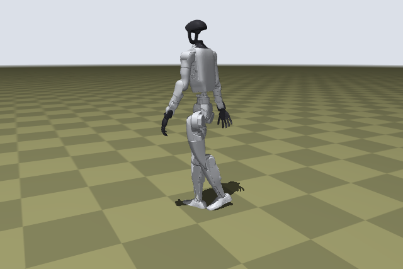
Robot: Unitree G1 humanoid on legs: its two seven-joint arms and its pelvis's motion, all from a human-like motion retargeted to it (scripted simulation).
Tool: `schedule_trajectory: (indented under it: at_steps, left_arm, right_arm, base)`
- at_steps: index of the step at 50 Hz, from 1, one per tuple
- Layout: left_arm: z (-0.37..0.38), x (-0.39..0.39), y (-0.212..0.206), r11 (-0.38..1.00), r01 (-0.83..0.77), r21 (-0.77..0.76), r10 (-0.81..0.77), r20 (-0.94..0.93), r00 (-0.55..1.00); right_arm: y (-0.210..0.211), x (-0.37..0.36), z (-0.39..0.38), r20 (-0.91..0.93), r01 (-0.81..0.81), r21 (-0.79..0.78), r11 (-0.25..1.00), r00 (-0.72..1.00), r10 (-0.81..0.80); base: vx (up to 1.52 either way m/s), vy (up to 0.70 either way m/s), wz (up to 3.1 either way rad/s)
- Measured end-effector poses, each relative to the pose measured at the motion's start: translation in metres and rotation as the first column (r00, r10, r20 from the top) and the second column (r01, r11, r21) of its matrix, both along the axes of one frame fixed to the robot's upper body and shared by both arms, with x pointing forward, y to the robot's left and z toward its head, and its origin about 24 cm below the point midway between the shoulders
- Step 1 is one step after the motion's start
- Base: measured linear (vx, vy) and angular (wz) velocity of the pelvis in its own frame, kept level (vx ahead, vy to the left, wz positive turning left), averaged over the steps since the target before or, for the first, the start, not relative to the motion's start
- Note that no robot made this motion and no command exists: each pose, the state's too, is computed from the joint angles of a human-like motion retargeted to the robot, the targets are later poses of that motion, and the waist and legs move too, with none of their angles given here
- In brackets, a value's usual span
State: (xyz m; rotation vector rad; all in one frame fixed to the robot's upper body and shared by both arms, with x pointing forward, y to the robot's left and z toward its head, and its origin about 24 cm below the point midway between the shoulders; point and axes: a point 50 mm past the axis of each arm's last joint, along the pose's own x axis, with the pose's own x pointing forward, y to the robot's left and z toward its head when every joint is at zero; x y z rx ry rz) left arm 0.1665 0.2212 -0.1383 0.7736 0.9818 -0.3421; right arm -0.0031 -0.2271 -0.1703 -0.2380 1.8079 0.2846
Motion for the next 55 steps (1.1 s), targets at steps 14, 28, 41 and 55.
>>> schedule_trajectory:
  at_steps: [14,28,41,55]
  left_arm:
    - [-0.031,-0.168,0.022,0.997,-0.006,0.077,0.055,-0.658,0.751]
    - [-0.028,-0.165,0.032,0.972,-0.201,0.12,0.229,-0.657,0.718]
    - [-0.031,-0.096,0.007,0.867,-0.497,0.023,0.477,-0.326,0.817]
    - [-0.031,-0.073,-0.032,0.994,0.004,-0.109,-0.042,-0.343,0.939]
  right_arm:
    - [0.042,0.088,-0.002,0.357,-0.21,0.065,0.975,0.918,0.174]
    - [0.026,0.146,0.02,0.561,-0.282,-0.036,0.959,0.788,0.253]
    - [0.021,0.05,-0.005,0.244,0.014,0.015,1.0,0.97,-0.017]
    - [0.004,-0.051,0.007,-0.159,0.193,-0.032,0.981,0.968,-0.196]
  base:
    - [0.18,0.15,-2.13]
    - [-0.25,0.17,-2.3]
    - [-0.09,0.01,-2.51]
    - [0.2,-0.04,-0.88]
